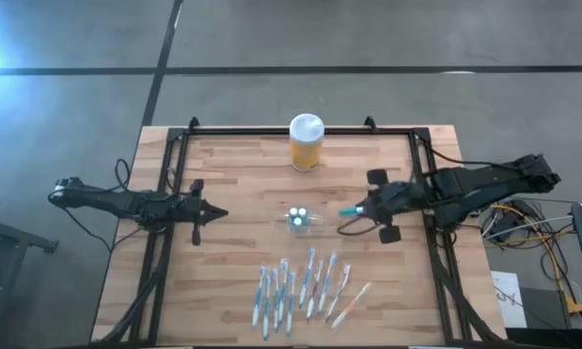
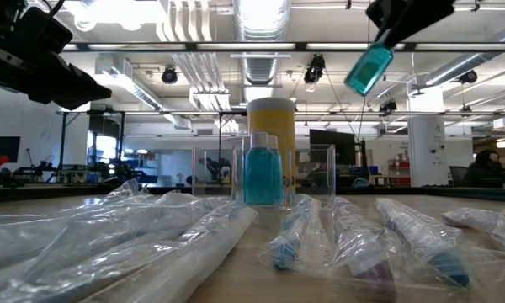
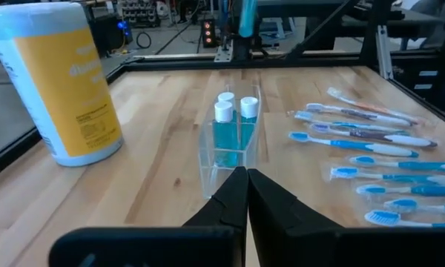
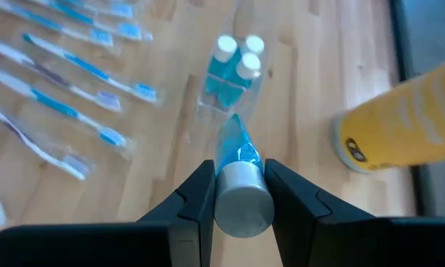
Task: Pick & Place toothbrushing station
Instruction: Put the blue mouthwash into the transparent organizer
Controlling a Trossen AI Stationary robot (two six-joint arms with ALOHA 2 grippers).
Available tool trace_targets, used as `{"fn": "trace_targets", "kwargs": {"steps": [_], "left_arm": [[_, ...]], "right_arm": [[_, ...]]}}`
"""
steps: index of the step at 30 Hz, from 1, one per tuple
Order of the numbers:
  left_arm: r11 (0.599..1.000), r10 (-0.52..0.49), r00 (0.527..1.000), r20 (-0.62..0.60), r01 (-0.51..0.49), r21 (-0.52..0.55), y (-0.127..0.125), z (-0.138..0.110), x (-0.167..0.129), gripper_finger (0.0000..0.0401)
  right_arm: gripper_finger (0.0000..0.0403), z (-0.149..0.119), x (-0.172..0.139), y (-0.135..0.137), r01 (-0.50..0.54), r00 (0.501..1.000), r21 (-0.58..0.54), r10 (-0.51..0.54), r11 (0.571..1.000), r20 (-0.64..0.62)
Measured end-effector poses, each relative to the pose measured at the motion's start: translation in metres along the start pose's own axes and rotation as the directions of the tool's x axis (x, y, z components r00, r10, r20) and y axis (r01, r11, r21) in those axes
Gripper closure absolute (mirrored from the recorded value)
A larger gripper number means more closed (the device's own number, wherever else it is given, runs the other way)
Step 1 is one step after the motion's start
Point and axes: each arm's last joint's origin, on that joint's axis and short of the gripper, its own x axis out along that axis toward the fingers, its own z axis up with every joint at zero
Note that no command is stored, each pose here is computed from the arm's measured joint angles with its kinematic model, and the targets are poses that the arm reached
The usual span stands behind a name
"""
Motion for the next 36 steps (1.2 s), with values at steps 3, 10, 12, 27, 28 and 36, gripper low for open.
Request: {"fn": "trace_targets", "kwargs": {"steps": [3, 10, 12, 27, 28, 36], "left_arm": [[0.998, 0.056, 0.998, 0.003, -0.056, -0.001, 0.002, 0.000, 0.000, 0.0387], [0.983, 0.184, 0.983, 0.012, -0.184, -0.006, 0.005, 0.001, 0.000, 0.0387], [0.983, 0.183, 0.983, 0.011, -0.183, -0.013, 0.005, 0.001, 0.000, 0.0387], [0.983, 0.180, 0.984, 0.007, -0.179, -0.034, 0.005, 0.000, 0.000, 0.0387], [0.983, 0.180, 0.984, 0.007, -0.179, -0.034, 0.005, 0.000, -0.001, 0.0387], [0.983, 0.176, 0.984, -0.016, -0.177, -0.044, 0.005, -0.002, -0.001, 0.0387]], "right_arm": [[0.0314, 0.018, 0.007, -0.008, -0.022, 1.000, 0.030, 0.022, 0.999, -0.010], [0.0314, 0.065, 0.037, -0.021, -0.086, 0.974, -0.088, 0.065, 0.992, -0.216], [0.0314, 0.078, 0.049, -0.026, -0.111, 0.959, -0.098, 0.080, 0.989, -0.273], [0.0314, 0.138, 0.114, -0.038, -0.287, 0.884, -0.288, 0.137, 0.913, -0.447], [0.0314, 0.141, 0.115, -0.039, -0.293, 0.885, -0.292, 0.143, 0.910, -0.443], [0.0314, 0.145, 0.140, -0.037, -0.383, 0.840, -0.327, 0.178, 0.864, -0.512]]}}
